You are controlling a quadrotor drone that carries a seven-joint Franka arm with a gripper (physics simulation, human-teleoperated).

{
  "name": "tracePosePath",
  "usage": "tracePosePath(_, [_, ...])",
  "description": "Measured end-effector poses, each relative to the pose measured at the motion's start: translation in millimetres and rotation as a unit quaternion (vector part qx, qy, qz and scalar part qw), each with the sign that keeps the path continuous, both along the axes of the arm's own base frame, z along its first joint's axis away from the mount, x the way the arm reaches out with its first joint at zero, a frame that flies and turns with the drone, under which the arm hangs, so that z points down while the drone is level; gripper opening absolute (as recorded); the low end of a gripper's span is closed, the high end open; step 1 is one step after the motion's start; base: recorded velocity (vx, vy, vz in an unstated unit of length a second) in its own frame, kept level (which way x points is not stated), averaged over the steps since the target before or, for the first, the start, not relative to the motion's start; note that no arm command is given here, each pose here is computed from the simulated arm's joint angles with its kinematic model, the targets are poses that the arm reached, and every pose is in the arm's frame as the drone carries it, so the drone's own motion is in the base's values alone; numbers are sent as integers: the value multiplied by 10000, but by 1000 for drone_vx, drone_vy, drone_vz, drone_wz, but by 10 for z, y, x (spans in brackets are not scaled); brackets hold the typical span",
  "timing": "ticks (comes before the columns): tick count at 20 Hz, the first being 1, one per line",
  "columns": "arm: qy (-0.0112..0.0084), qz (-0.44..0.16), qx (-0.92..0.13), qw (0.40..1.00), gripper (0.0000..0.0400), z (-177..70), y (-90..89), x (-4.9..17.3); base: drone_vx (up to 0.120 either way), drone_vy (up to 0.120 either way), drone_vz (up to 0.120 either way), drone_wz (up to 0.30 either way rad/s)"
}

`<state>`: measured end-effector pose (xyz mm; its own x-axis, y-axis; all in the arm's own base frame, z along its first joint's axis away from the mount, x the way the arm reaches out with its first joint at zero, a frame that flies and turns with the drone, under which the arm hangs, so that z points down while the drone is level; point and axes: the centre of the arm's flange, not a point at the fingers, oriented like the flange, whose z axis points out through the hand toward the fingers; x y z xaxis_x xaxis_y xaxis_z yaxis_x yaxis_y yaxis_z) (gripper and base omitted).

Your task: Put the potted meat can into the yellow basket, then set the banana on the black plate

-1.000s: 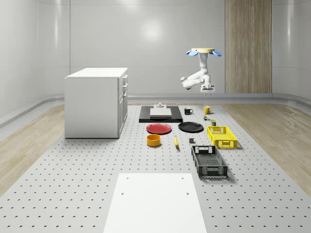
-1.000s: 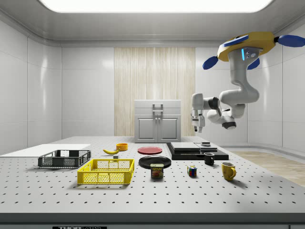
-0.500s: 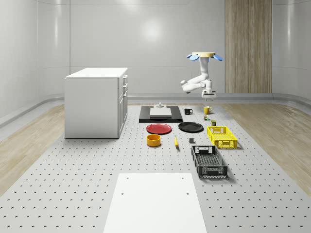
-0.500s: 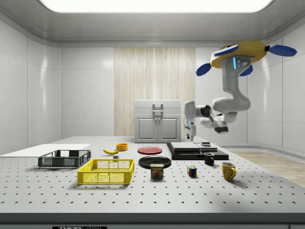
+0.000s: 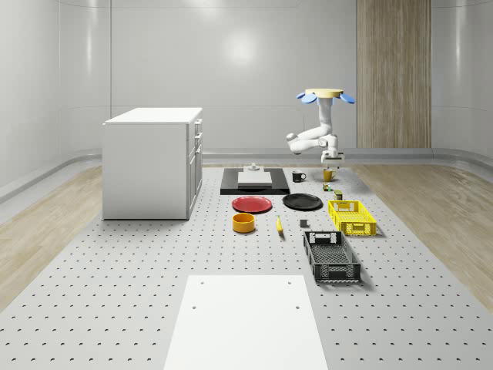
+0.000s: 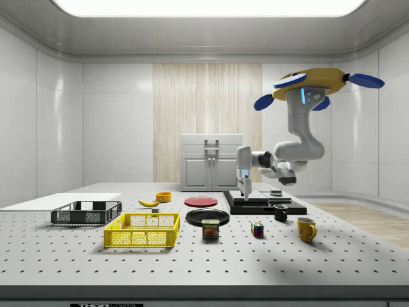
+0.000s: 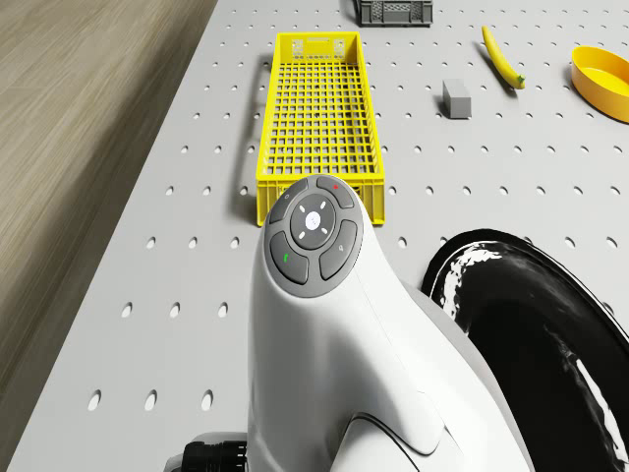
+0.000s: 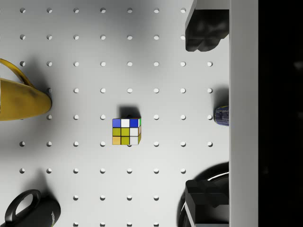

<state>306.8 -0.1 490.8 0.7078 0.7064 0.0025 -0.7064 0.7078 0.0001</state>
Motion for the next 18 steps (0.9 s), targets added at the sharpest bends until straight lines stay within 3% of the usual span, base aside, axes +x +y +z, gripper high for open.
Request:
tracePosePath(15, [0, 1, -2, 10000, 400, 0, 0, 0, 120, 0, -120, 0])
tracePosePath(18, [1, 1, -2, 10000, 400, 0, 0, 0, 120, 0, -27, 0])
